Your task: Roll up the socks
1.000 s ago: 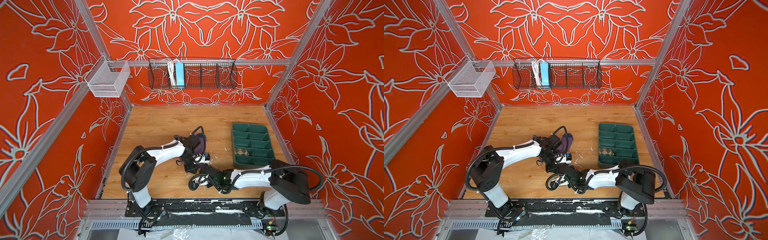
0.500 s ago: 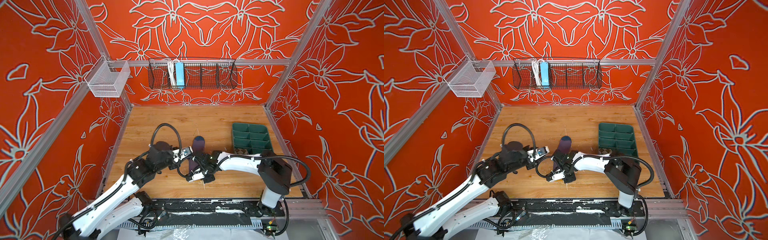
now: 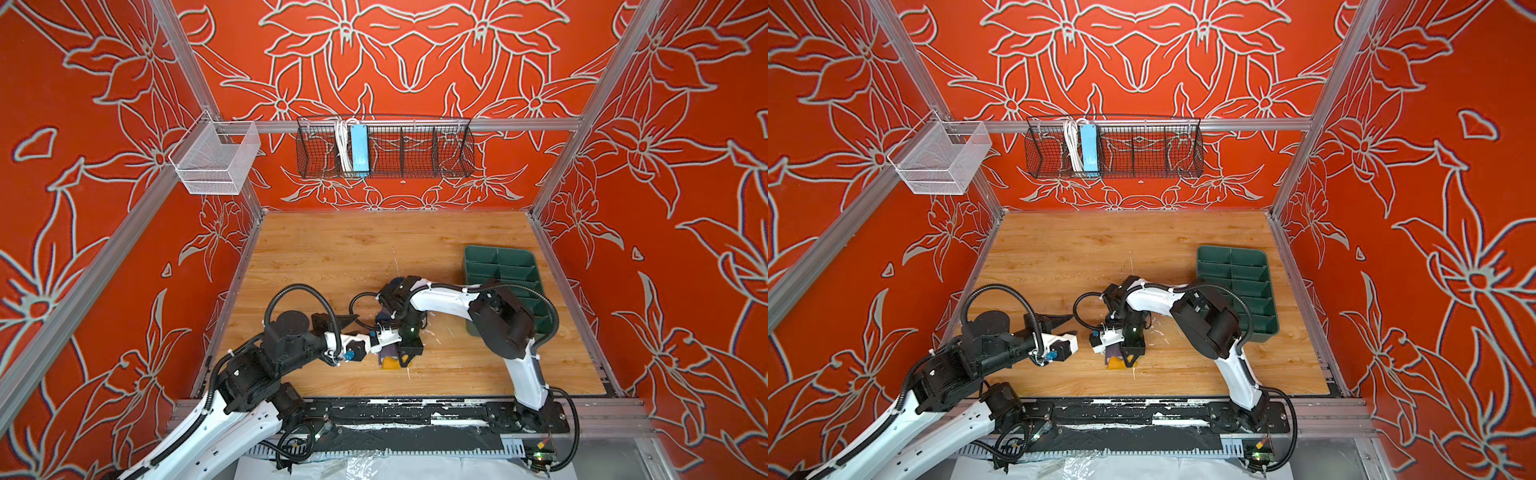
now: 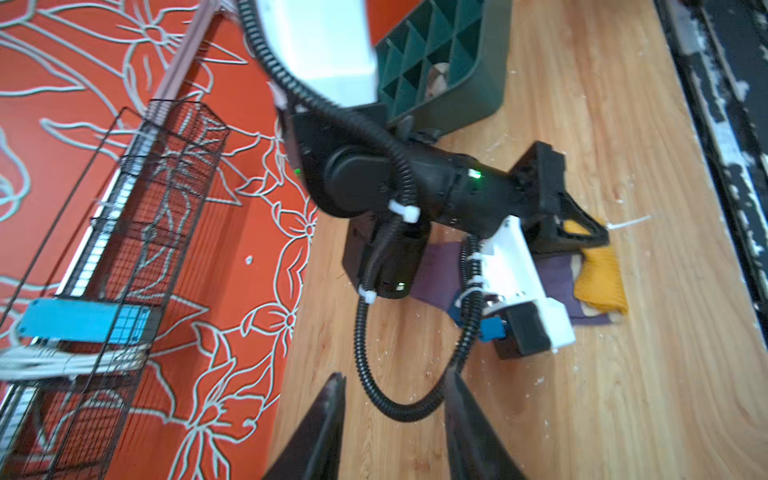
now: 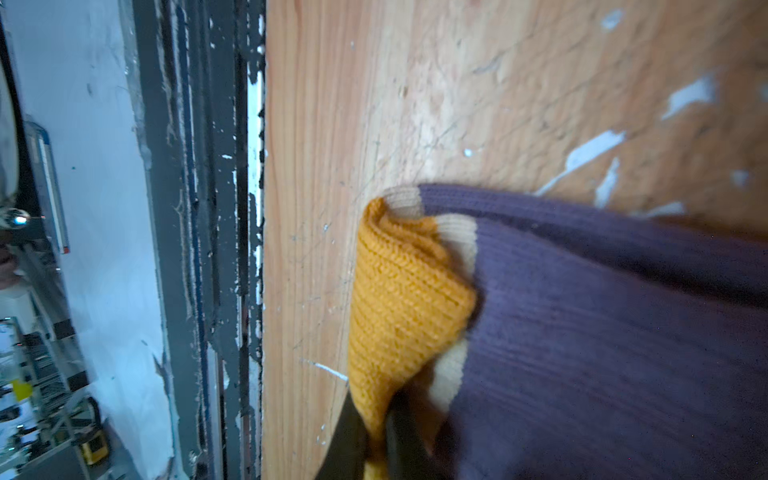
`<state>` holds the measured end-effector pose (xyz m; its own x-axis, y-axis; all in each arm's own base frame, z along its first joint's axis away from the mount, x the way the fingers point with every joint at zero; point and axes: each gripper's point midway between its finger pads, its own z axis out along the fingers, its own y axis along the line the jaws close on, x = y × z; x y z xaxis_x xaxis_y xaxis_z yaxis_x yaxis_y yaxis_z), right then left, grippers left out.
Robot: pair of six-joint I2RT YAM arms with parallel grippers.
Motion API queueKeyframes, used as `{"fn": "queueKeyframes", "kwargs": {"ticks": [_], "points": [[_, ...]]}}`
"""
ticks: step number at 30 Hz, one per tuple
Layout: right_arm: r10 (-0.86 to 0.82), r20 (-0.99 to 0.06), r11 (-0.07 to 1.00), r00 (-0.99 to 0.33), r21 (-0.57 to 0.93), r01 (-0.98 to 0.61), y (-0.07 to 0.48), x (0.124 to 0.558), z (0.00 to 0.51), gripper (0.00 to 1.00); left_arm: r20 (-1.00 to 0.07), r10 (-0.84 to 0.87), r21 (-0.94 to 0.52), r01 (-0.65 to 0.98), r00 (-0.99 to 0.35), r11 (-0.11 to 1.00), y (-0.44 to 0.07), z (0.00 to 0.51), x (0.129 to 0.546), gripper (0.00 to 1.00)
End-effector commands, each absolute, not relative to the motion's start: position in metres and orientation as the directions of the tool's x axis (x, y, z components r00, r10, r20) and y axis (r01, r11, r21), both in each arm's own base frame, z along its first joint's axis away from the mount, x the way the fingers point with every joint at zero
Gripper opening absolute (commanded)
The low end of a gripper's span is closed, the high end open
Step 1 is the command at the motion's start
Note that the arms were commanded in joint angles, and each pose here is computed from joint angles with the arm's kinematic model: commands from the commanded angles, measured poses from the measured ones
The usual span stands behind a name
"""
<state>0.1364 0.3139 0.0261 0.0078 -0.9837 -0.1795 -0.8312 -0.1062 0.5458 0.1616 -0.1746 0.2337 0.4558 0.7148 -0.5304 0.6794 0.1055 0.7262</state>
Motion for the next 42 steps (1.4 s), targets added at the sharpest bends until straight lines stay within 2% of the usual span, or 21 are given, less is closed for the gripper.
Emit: {"fn": "queueKeyframes", "kwargs": {"ticks": [1,5,8,14,20,25,28,31,35,38,41,42], "points": [[-0.997,-0.077,-0.054,0.006,0.631,-0.774,0.295,0.129,0.014,0.00,-0.452,0.724,0.683,0.724,0.522,-0.095,-0.189,0.187,0.143,0.40],[-0.998,-0.060,-0.030,-0.010,0.634,-0.773,0.296,0.139,0.011,0.00,-0.296,0.731,0.646,0.692,0.615,-0.321,-0.210,0.126,0.123,0.43],[-0.998,-0.058,-0.024,-0.016,0.631,-0.775,0.297,0.142,0.010,0.00,-0.230,0.764,0.597,0.707,0.603,-0.378,-0.221,0.087,0.121,0.43],[-0.997,-0.075,-0.033,-0.018,0.624,-0.781,0.299,0.145,0.012,0.00,-0.286,0.834,0.564,0.787,0.472,-0.251,-0.246,0.062,0.140,0.44],[-0.996,-0.092,-0.042,-0.020,0.622,-0.782,0.300,0.146,0.015,0.00,-0.284,0.880,0.505,0.840,0.381,-0.200,-0.252,0.039,0.147,0.44],[-0.995,-0.094,-0.041,-0.024,0.624,-0.781,0.301,0.147,0.016,0.00,-0.292,0.913,0.493,0.863,0.284,-0.111,-0.252,0.034,0.165,0.42],[-0.994,-0.106,-0.045,-0.027,0.622,-0.782,0.301,0.147,0.018,0.00,-0.300,0.917,0.485,0.869,0.264,-0.092,-0.252,0.034,0.169,0.36],[-0.991,-0.127,-0.052,-0.034,0.614,-0.787,0.301,0.148,0.022,0.00,-0.293,0.920,0.462,0.881,0.259,-0.100,-0.250,0.030,0.168,0.24],[-0.984,-0.164,-0.045,-0.064,0.587,-0.808,0.299,0.154,0.028,0.00,-0.292,0.926,0.448,0.890,0.241,-0.090,-0.247,0.031,0.171,0.00],[-0.979,-0.186,-0.037,-0.083,0.560,-0.828,0.293,0.155,0.031,0.00,-0.321,0.929,0.425,0.905,0.187,-0.035,-0.245,0.037,0.175,0.00],[-0.973,-0.214,-0.034,-0.089,0.510,-0.859,0.286,0.159,0.035,0.00,-0.335,0.923,0.415,0.909,0.189,-0.036,-0.243,0.039,0.174,0.00],[-0.968,-0.236,-0.033,-0.091,0.478,-0.878,0.284,0.163,0.036,0.07,-0.340,0.921,0.410,0.911,0.191,-0.037,-0.242,0.039,0.173,0.00]]}}
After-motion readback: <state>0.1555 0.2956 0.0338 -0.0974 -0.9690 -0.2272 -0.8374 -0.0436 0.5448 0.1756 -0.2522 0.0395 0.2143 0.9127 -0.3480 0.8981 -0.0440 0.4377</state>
